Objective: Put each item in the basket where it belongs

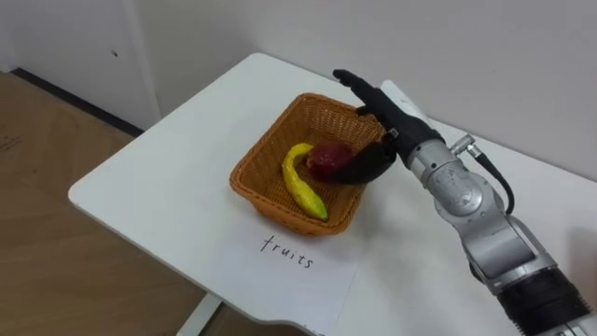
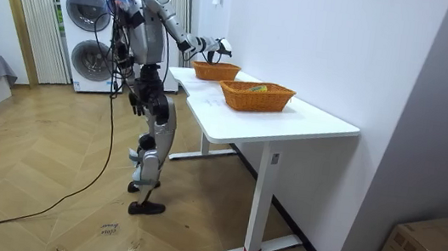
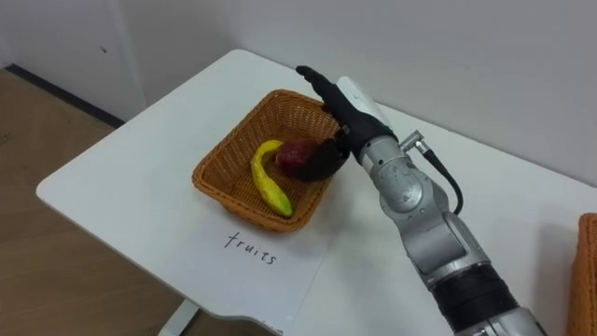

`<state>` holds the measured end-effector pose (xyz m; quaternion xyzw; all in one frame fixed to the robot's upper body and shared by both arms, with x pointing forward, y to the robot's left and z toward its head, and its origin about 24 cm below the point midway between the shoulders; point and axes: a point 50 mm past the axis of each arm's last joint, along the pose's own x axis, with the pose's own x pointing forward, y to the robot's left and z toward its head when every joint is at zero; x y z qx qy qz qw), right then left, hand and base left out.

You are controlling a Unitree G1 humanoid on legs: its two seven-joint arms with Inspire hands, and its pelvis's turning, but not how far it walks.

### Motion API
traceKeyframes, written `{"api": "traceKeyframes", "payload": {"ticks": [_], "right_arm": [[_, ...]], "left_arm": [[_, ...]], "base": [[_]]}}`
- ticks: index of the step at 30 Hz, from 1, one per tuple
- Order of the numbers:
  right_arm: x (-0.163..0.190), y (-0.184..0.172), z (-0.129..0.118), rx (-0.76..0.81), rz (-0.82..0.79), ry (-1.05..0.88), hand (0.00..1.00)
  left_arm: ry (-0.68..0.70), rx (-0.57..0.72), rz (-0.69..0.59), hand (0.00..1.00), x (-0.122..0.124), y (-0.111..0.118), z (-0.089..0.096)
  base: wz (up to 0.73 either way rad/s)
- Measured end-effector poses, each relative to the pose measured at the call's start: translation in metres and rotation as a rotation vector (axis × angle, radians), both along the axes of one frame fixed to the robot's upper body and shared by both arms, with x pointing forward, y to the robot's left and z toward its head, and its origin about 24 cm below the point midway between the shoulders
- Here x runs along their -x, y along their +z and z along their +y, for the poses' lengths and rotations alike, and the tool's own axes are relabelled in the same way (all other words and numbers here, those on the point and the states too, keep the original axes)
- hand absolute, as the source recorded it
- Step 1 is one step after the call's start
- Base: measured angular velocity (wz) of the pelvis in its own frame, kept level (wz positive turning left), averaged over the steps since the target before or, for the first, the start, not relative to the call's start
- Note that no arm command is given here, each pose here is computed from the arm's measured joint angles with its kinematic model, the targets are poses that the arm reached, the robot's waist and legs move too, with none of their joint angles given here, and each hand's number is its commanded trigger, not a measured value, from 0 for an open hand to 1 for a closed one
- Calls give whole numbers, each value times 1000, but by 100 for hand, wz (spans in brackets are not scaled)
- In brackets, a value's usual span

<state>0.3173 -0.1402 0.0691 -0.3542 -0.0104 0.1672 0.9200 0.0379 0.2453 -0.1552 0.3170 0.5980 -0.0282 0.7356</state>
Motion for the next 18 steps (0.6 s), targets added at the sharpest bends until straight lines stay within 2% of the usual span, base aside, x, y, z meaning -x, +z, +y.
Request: {"api": "traceKeyframes", "payload": {"ticks": [6,15,18], "right_arm": [[0,0,0,-7,2,0,0],[-1,4,-4,-111,-3,-41,0],[-3,16,-11,-174,-46,-75,0]], "left_arm": [[0,1,0,0,0,0,0],[0,1,-9,0,0,0,0],[4,-16,-13,0,3,0,0]], "base": [[0],[2],[-4]]}}
